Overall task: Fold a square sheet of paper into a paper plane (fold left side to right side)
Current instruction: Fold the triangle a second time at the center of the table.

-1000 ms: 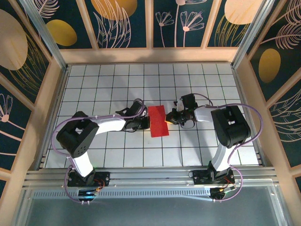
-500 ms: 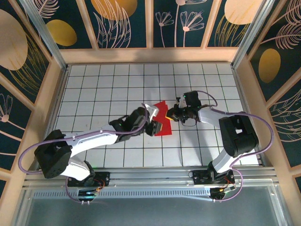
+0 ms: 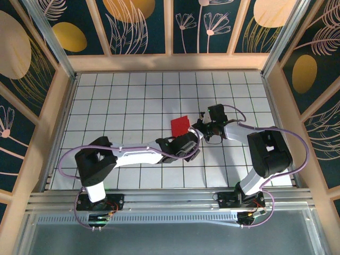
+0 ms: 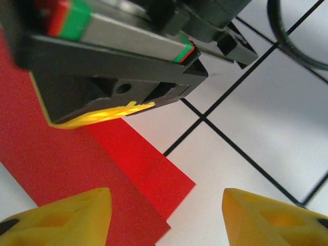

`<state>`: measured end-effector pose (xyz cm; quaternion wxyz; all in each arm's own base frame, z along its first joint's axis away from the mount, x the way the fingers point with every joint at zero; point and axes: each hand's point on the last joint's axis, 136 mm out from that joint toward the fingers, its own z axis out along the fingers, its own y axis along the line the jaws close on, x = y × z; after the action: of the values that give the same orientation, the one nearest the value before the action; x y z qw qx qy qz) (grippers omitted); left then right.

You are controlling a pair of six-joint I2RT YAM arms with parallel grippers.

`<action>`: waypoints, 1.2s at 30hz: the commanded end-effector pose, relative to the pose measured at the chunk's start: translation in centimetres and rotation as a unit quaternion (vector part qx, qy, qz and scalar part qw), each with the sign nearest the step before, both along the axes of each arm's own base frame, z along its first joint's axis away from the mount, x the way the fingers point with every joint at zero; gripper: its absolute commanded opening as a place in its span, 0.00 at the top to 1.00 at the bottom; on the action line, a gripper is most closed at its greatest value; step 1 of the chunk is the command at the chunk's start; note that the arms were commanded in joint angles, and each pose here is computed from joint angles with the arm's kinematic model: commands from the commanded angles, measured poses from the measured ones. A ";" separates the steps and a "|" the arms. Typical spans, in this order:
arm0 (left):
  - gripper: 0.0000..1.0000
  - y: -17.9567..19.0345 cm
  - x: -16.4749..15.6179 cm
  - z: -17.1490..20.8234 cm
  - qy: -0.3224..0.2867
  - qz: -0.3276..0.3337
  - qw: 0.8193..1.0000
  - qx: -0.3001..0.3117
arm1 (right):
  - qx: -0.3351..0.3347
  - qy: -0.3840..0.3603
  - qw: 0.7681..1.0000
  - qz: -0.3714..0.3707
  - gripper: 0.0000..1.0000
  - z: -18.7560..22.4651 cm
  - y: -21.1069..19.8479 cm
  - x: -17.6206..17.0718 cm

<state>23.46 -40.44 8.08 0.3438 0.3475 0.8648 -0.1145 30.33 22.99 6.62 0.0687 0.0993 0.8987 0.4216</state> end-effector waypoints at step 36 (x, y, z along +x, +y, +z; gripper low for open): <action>1.00 0.9 -0.3 0.5 0.117 0.014 0.987 -0.112 | -0.062 -0.136 0.987 -0.050 0.57 4.9 -6.6 2.6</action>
<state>23.67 -38.27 7.17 0.2997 0.2961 0.8907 -0.1708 33.90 18.13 12.04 0.2061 0.0834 0.8931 0.3911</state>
